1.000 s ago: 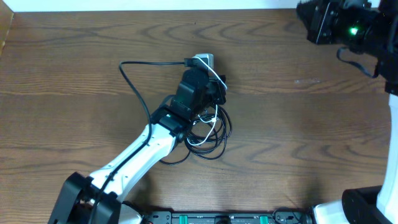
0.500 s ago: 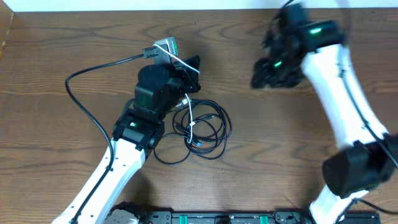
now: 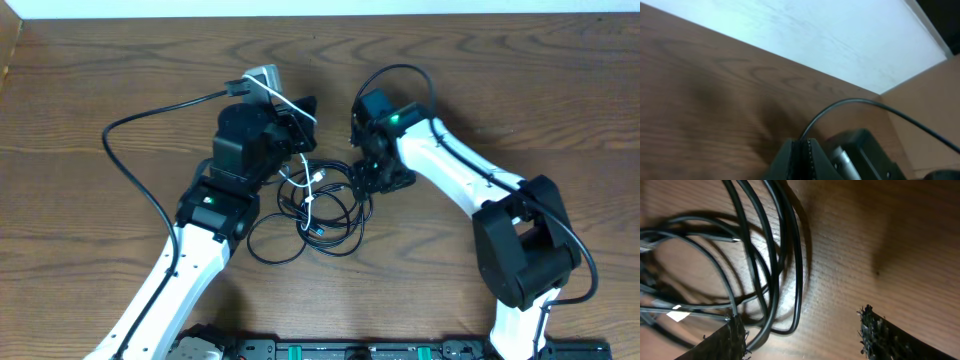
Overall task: Untangle cables
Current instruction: 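Bring the right gripper back to grasp cables beside the left gripper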
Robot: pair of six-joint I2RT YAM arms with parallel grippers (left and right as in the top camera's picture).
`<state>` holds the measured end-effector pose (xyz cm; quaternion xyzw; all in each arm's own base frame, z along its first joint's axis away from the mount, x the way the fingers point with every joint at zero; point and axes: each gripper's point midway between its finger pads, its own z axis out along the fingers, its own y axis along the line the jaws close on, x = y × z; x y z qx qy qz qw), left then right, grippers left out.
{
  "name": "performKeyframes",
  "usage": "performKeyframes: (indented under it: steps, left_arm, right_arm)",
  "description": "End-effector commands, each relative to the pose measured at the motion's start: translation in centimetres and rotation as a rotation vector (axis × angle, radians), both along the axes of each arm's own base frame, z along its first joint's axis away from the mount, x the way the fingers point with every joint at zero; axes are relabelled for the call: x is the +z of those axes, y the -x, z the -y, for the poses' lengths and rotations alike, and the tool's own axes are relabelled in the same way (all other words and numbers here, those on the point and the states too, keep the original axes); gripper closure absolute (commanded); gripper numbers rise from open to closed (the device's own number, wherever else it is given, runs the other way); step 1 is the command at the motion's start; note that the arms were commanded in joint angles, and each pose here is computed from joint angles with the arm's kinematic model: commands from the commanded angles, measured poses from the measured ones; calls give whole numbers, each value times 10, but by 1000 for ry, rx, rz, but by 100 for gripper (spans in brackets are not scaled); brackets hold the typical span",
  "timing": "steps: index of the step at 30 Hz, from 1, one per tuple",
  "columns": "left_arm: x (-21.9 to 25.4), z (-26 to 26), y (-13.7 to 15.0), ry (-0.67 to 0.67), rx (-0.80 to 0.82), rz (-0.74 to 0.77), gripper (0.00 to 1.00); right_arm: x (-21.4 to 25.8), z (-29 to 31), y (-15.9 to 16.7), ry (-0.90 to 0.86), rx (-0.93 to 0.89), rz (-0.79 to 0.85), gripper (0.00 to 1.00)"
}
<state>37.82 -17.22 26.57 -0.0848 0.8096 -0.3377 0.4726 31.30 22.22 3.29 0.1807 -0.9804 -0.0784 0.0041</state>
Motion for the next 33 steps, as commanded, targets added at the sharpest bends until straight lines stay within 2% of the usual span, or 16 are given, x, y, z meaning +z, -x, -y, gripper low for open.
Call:
performKeyframes:
  steps: [1, 7, 9, 10, 12, 13, 18, 24, 29, 33]
  left_arm:
    - [25, -18, 1, 21, 39, 38, 93]
    - [23, -36, 10, 8, 75, 3, 92]
    - [20, -37, 14, 2, 74, -14, 93]
    - [18, -37, 15, -1, 74, -24, 92]
    - [9, -38, 18, -14, 74, -61, 92]
    - [3, -39, 20, -25, 77, -87, 93]
    - [-28, -57, 31, -136, 115, -188, 92]
    - [-47, -110, 36, -249, 300, -271, 93]
    - [-20, -156, 42, -207, 432, -208, 93]
    - [1, -173, 52, -194, 459, -148, 93]
  right_arm:
    - [-14, 8, 0, 93, 1, 44, 31]
    - [-40, 6, 8, 96, 23, 76, 37]
    - [-50, 13, 6, 123, -2, 107, 51]
    - [-52, 17, 3, 145, -18, 127, 62]
    - [-53, 31, -8, 212, -51, 189, 94]
    - [-50, 42, -19, 264, -79, 236, 99]
    - [-6, 96, -75, 447, -204, 418, 99]
    - [46, 142, -131, 446, -322, 501, 99]
    - [47, 193, -138, 442, -431, 454, 99]
    - [31, 186, -123, 275, -360, 315, 99]
